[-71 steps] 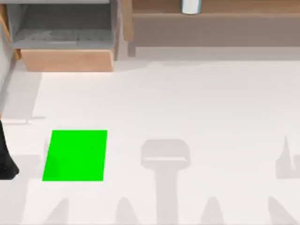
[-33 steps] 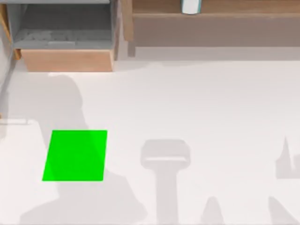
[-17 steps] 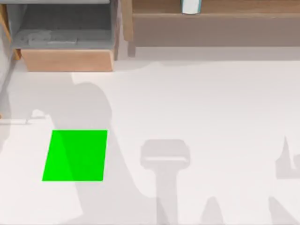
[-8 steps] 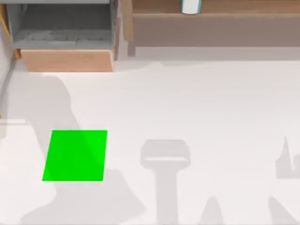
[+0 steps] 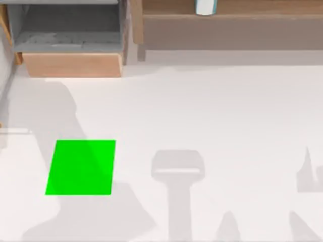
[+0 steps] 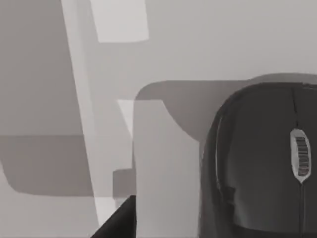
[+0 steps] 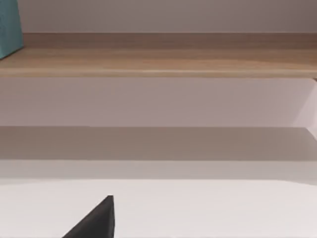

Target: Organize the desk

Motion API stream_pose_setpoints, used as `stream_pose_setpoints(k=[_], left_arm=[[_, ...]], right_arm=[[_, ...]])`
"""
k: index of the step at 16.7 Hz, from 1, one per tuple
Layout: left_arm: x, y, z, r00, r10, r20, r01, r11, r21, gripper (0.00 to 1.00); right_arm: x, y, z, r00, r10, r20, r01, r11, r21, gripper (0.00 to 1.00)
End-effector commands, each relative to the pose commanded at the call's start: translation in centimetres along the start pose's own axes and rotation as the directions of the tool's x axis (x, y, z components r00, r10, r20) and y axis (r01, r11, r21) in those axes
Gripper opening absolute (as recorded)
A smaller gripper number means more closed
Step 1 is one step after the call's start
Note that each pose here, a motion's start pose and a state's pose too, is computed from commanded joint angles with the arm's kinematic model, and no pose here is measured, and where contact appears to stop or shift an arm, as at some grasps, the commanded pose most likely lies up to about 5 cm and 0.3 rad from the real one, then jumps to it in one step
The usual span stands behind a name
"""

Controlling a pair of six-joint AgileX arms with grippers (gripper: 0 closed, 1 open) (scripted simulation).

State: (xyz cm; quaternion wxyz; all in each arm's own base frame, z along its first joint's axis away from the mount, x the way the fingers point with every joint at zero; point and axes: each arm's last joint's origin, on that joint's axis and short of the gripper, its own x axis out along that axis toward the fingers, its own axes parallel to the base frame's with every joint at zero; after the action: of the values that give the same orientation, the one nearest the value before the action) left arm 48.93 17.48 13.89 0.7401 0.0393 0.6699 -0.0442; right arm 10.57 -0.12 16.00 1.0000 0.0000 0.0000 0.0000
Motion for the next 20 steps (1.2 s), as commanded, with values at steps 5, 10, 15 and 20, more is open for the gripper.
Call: stream_pose_setpoints(k=[5, 10, 15, 20], left_arm=[[0.00, 0.00, 0.00, 1.000, 0.000, 0.000, 0.000, 1.000, 0.000, 0.32], [0.00, 0.00, 0.00, 1.000, 0.000, 0.000, 0.000, 1.000, 0.000, 0.00], [0.00, 0.00, 0.00, 1.000, 0.000, 0.000, 0.000, 1.000, 0.000, 0.00], [-0.43, 0.15, -0.09, 1.000, 0.003, 0.006, -0.003, 1.000, -0.002, 0.00]], right_arm=[[0.00, 0.00, 0.00, 1.000, 0.000, 0.000, 0.000, 1.000, 0.000, 1.00], [0.00, 0.00, 0.00, 1.000, 0.000, 0.000, 0.000, 1.000, 0.000, 1.00], [0.00, 0.00, 0.00, 1.000, 0.000, 0.000, 0.000, 1.000, 0.000, 1.00], [0.00, 0.00, 0.00, 1.000, 0.000, 0.000, 0.000, 1.000, 0.000, 1.00]])
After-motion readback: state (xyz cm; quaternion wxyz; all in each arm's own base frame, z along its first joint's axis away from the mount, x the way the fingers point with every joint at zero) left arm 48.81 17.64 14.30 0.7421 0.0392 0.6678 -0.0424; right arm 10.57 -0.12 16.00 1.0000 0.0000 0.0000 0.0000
